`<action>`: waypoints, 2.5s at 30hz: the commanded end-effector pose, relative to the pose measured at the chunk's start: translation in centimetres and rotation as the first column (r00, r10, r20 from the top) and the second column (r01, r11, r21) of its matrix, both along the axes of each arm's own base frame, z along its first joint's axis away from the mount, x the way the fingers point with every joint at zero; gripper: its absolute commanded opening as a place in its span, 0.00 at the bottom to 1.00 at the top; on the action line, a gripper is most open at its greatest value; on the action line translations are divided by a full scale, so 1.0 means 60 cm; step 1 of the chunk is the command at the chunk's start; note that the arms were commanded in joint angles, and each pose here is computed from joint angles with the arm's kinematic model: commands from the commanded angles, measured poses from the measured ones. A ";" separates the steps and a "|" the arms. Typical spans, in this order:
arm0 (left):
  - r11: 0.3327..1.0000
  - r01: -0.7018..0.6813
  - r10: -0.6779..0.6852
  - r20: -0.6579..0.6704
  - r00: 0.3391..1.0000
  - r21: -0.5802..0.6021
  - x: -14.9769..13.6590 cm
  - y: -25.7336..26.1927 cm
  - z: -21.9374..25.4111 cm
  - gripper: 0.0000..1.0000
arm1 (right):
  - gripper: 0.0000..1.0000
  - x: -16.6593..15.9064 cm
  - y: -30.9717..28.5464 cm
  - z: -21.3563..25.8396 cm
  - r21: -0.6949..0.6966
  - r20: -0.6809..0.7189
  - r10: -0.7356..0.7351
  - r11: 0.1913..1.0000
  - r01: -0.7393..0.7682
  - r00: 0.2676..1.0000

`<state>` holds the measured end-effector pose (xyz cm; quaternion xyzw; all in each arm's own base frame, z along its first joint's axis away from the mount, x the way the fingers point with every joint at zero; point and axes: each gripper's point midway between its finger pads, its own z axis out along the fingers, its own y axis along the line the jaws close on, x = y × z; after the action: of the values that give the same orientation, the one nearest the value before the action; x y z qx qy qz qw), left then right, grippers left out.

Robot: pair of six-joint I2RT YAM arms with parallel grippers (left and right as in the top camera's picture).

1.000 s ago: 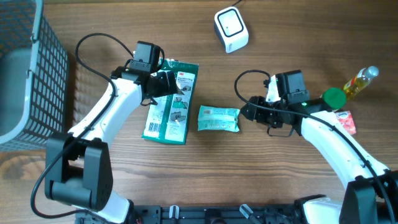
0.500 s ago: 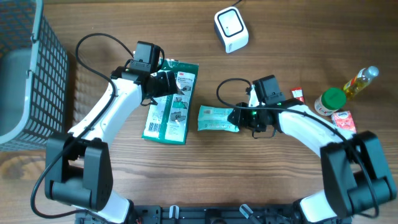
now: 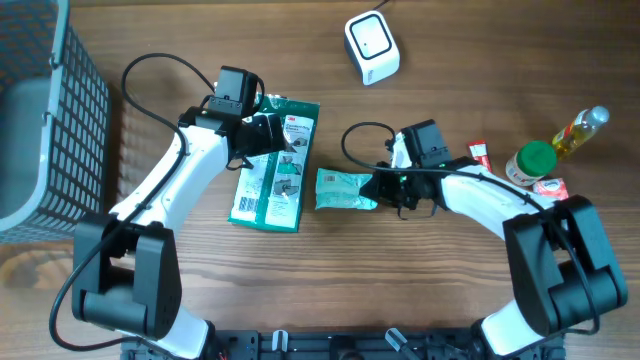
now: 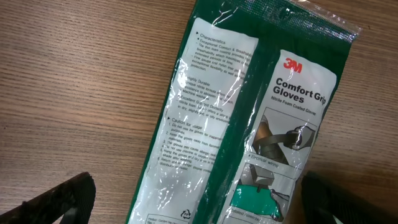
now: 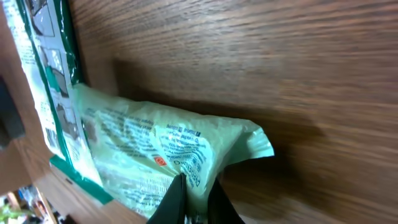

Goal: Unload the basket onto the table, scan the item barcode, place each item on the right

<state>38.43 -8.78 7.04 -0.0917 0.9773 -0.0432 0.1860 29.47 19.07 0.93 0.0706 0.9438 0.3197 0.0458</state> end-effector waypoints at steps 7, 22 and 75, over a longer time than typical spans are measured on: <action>1.000 -0.003 0.002 0.007 1.000 0.013 0.005 0.004 0.002 1.00 | 0.04 -0.041 -0.007 0.192 0.123 0.448 0.303 0.911 -0.394 0.841; 0.991 -0.128 0.123 0.121 0.985 0.038 0.055 0.077 0.022 1.00 | 0.04 -0.076 -0.016 0.218 0.151 0.379 0.260 0.929 -0.337 0.888; 0.928 -0.370 0.365 0.095 0.926 0.045 0.040 0.252 0.017 1.00 | 0.04 0.098 -0.071 0.521 -0.618 0.510 0.537 0.772 -0.149 0.672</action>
<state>40.61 5.99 7.83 -0.2631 0.9367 0.0160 0.2304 33.04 14.37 35.19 -0.2346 0.8948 0.1315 0.3565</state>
